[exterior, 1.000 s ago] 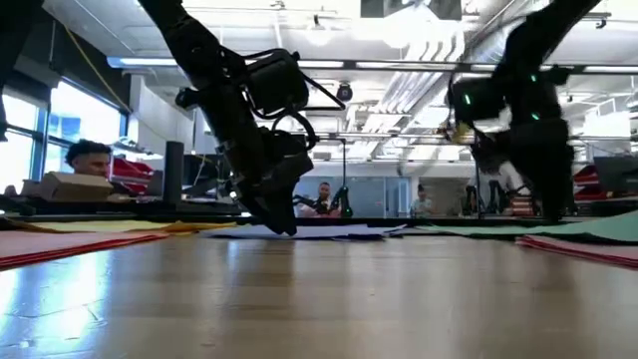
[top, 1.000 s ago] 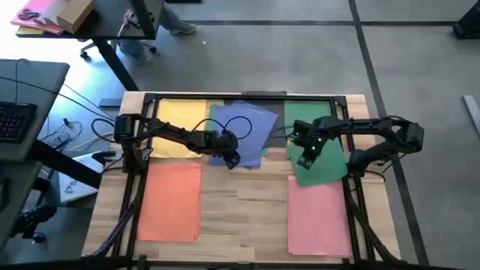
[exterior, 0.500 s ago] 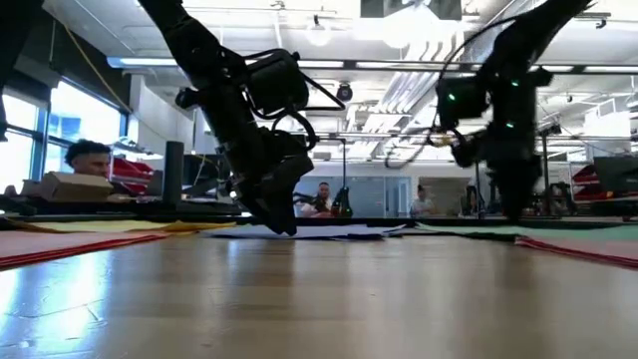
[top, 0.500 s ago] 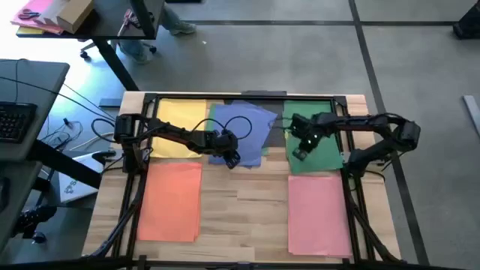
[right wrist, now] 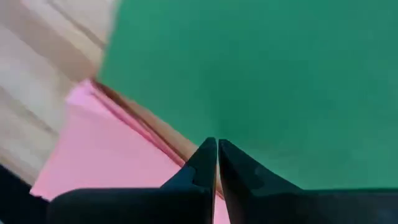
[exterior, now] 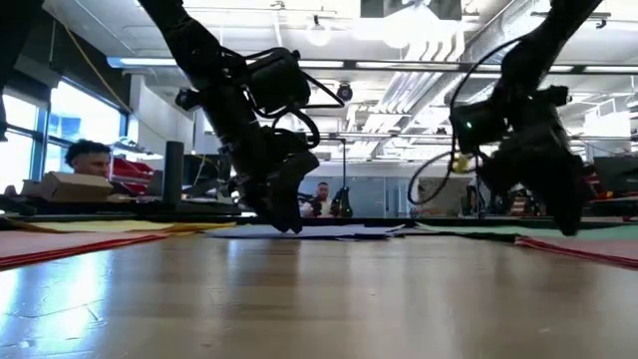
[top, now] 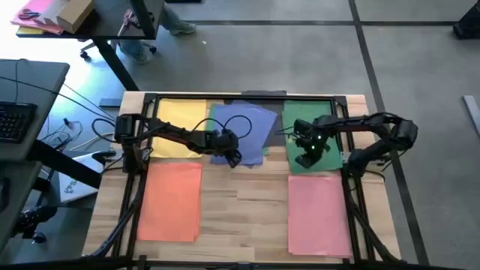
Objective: Organize paper
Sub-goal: Stack the green paper on top of the other green paper, then stack the green paper on top of the stacked green papers
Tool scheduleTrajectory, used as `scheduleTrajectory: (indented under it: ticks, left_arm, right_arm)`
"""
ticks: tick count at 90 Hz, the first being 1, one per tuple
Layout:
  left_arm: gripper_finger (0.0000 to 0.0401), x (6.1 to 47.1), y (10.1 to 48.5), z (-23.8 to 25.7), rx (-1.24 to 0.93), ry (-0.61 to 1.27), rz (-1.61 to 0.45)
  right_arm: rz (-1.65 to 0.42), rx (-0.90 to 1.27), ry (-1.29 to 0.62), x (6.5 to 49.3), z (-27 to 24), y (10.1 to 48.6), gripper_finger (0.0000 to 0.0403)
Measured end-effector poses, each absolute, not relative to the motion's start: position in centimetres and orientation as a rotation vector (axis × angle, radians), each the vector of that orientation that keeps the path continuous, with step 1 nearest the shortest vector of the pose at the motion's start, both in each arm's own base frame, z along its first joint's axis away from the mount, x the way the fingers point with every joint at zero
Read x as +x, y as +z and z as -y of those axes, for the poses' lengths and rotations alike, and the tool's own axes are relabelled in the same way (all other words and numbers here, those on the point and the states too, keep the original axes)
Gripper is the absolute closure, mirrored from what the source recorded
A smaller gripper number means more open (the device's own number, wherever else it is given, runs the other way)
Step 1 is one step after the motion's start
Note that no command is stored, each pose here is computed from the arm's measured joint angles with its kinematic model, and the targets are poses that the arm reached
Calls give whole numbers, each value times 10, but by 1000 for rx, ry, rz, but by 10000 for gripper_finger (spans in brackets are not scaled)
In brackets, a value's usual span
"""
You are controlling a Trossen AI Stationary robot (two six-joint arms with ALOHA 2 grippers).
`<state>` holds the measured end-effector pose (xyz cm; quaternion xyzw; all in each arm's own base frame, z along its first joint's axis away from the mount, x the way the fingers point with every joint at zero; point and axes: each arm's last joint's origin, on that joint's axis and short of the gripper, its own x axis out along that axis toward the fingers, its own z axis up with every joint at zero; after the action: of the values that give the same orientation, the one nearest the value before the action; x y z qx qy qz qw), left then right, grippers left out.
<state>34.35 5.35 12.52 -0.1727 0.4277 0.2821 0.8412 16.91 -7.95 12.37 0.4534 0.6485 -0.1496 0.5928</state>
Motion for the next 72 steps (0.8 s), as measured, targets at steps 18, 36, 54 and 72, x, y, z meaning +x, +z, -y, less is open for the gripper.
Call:
scheduleTrajectory:
  ticks: [18, 36, 54, 72]
  left_arm:
    - [256, 344, 126, -54, -365, 594, -895]
    - [256, 344, 126, -53, -368, 588, -896]
    - [256, 347, 141, -54, -383, 572, -857]
    - [256, 348, 164, -57, -359, 524, -807]
  right_arm:
    - [-1408, 1020, -508, 174, 99, 131, 403]
    - [-1352, 955, -622, 177, 126, 151, 403]
    - [-1281, 797, -449, 197, 131, 170, 403]
    - [-1101, 312, -148, 230, 121, 178, 403]
